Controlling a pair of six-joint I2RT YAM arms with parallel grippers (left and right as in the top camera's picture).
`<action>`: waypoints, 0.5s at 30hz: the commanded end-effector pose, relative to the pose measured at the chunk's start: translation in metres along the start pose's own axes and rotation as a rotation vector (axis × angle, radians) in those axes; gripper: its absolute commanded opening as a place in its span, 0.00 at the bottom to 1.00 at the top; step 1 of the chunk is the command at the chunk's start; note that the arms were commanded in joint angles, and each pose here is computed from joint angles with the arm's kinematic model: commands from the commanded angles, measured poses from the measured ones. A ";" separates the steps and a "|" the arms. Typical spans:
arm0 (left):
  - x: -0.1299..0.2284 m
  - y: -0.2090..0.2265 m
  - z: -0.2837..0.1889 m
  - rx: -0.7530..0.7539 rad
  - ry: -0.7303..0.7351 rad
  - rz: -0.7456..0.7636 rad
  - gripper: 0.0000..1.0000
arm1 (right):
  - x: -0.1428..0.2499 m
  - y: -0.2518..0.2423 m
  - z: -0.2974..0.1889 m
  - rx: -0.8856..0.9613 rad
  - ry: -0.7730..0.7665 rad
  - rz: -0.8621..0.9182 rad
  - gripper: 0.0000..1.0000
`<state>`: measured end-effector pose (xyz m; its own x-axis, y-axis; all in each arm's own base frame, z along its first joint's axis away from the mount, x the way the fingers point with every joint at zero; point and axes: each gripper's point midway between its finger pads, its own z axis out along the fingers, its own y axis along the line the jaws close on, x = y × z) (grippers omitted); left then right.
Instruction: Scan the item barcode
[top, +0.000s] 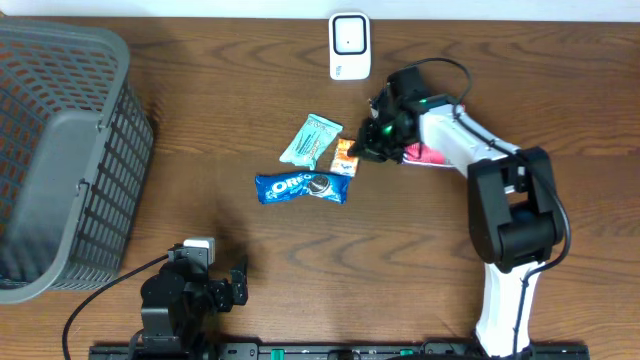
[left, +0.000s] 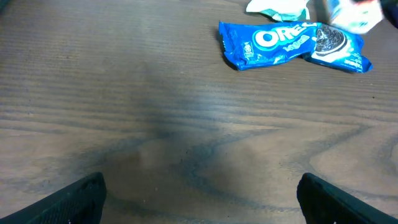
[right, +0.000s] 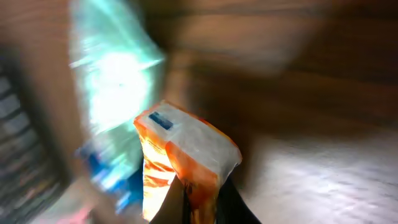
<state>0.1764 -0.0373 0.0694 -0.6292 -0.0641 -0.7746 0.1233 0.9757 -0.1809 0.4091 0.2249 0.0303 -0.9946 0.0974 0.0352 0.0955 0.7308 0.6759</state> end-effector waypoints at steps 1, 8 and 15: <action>0.006 -0.002 0.000 0.013 0.020 0.016 0.98 | -0.002 0.055 -0.054 -0.476 0.060 -0.213 0.01; 0.006 -0.002 0.000 0.013 0.020 0.016 0.98 | 0.009 0.083 -0.105 -0.837 0.037 -0.429 0.01; 0.006 -0.002 0.000 0.013 0.020 0.016 0.98 | 0.013 0.080 -0.065 -0.640 0.076 -0.378 0.01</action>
<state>0.1764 -0.0373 0.0694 -0.6292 -0.0641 -0.7746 0.1233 0.9757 -0.1809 0.3944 0.2347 0.1463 -0.9389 -0.1461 -0.3116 -0.3208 0.0434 0.9462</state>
